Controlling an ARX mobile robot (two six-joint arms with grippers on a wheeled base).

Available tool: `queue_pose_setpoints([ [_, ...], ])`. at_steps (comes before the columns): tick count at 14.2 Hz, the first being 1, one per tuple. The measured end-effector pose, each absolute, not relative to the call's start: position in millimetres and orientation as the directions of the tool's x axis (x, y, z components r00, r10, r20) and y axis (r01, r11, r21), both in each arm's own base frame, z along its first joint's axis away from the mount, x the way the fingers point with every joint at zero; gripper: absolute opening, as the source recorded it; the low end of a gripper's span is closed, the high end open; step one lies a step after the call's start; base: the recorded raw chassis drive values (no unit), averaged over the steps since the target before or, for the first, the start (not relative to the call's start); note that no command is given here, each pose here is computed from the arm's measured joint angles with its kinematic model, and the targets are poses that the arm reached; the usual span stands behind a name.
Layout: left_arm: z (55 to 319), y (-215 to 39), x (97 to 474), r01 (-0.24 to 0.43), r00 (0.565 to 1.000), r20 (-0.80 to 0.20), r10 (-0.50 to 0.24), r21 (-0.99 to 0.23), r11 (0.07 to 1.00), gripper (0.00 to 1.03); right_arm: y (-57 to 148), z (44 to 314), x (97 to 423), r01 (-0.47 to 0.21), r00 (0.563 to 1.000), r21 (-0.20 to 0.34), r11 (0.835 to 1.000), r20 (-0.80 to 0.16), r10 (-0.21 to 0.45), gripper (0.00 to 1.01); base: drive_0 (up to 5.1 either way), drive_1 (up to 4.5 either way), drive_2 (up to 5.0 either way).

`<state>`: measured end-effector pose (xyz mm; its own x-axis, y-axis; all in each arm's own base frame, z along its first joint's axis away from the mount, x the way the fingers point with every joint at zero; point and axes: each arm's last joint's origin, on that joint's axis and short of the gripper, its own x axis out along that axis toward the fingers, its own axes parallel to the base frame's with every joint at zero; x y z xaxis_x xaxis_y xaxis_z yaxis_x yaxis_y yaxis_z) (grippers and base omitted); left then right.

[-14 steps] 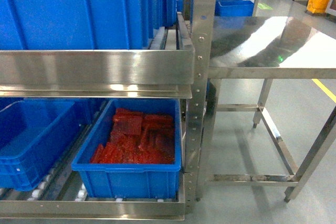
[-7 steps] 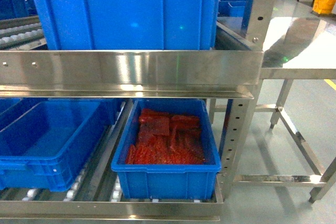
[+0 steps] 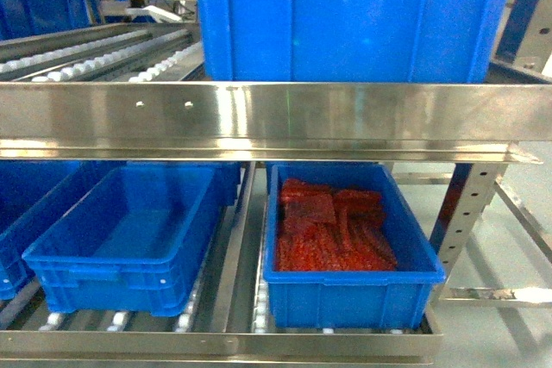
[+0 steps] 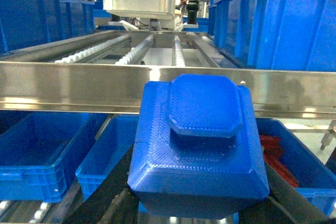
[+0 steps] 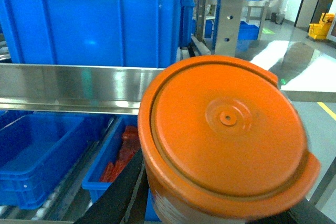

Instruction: Sort blue parts and orange caps into right shelf containers

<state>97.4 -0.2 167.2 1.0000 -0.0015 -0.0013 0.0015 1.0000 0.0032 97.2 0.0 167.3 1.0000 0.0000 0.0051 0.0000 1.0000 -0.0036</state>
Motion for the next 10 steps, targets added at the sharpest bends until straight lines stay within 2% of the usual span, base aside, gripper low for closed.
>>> queue_pose_setpoints([
  [10, 167.2, -0.2, 97.4, 0.001, 1.0, -0.002, -0.001, 0.003, 1.0, 0.43, 0.0, 166.9, 97.2, 0.0, 1.0, -0.004, 1.0, 0.001, 0.0, 0.44, -5.1, 2.36, 2.4],
])
